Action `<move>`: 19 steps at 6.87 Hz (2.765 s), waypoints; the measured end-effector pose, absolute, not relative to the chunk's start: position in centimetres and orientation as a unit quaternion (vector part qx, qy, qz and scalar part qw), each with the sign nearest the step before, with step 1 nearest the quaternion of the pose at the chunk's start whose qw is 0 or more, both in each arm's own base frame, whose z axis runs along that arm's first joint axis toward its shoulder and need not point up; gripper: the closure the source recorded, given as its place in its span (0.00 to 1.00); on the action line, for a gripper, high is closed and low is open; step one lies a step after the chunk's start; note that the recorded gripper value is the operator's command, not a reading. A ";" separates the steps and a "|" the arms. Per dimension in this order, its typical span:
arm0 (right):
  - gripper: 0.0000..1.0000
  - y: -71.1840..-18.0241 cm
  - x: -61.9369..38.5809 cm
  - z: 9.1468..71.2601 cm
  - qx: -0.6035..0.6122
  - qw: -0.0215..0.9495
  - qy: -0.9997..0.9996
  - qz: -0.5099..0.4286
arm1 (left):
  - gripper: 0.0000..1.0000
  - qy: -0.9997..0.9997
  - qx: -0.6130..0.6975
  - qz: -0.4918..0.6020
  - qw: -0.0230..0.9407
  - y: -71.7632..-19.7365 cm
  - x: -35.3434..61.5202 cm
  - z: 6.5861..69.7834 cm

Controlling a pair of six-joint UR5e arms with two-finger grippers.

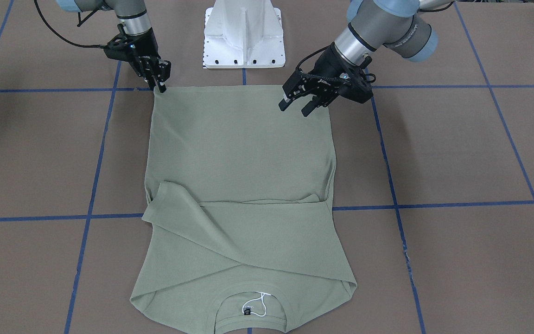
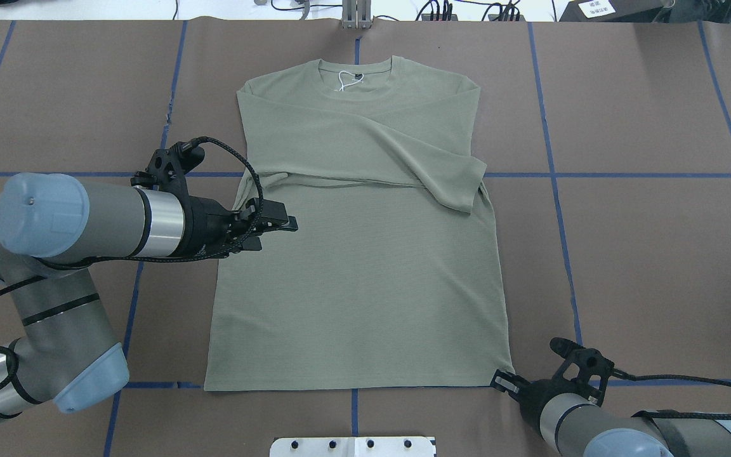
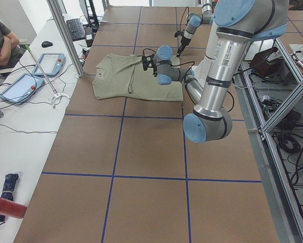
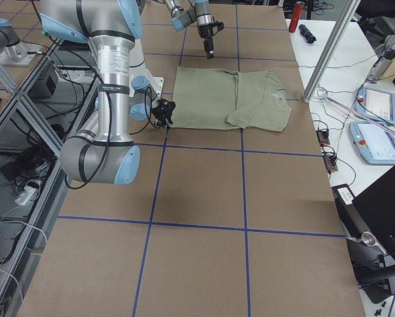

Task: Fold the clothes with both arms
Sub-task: 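Move both grippers to the hem corners nearest the robot, then close both grippers on the hem corners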

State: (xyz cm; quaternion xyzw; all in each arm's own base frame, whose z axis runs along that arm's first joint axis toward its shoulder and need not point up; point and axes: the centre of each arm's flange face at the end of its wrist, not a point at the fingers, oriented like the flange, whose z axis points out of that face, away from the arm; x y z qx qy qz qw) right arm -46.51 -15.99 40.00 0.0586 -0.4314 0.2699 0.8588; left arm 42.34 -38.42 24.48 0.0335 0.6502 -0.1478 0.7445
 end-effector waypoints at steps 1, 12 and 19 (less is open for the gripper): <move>1.00 -16.1 -46.5 40.0 0.059 0.858 -0.432 0.271 | 0.17 0.649 0.033 -0.148 0.745 -38.4 42.3 24.7; 1.00 -16.2 -44.4 38.2 0.054 0.851 -0.446 0.273 | 0.25 0.440 -0.022 -0.223 0.869 -20.8 48.8 34.3; 1.00 -16.2 -44.5 38.3 0.054 0.851 -0.446 0.272 | 1.00 0.426 -0.027 -0.212 0.879 -19.4 48.5 35.7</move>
